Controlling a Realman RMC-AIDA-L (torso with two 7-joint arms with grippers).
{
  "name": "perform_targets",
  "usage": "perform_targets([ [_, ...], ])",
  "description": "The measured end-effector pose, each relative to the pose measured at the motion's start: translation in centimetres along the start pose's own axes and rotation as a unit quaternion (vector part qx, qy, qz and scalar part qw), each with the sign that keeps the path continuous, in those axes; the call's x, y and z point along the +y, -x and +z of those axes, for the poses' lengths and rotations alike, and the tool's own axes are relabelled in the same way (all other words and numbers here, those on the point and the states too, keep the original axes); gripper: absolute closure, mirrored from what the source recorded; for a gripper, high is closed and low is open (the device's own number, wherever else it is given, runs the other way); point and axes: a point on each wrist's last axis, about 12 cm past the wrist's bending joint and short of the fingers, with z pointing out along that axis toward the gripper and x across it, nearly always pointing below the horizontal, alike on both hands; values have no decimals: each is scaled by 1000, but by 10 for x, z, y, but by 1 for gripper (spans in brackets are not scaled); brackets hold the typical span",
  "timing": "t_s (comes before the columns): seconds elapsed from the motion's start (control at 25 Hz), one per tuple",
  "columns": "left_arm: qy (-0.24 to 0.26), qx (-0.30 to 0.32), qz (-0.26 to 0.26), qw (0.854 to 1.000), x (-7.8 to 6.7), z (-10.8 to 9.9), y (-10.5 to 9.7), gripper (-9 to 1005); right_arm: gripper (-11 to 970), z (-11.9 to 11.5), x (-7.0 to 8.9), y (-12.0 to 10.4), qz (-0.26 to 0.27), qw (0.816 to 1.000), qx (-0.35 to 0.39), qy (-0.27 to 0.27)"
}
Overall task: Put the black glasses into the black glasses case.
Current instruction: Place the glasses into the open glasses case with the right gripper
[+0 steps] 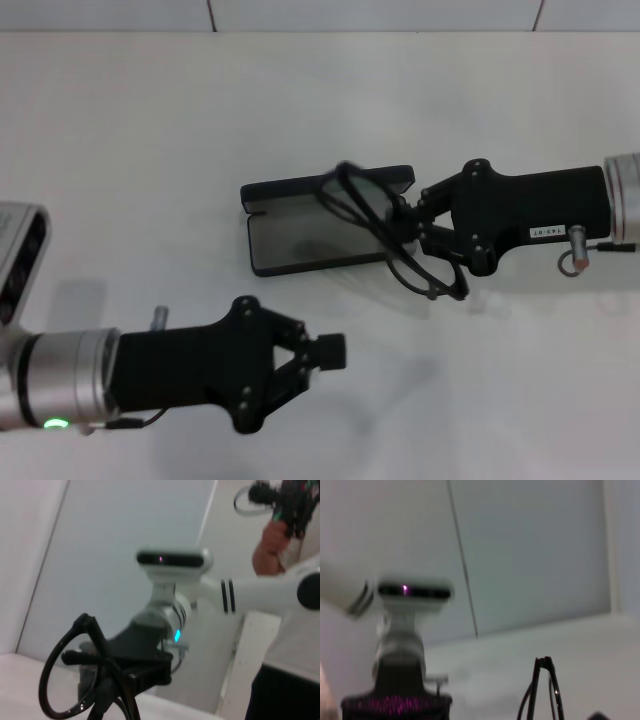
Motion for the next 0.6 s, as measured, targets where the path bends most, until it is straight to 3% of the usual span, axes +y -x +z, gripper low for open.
perform_targets([
  [0.36,41,37,20,998,-4,-19,-13,993,867,8,-8,34,-72,989,131,-7],
  [0.4,42,43,18,998,-5,-20,-14,992,866,15,-10,41,-99,981,169,-14],
  [0.6,29,65,18,997,-6,-22,-17,992,862,32,-13,50,-141,964,223,-14],
])
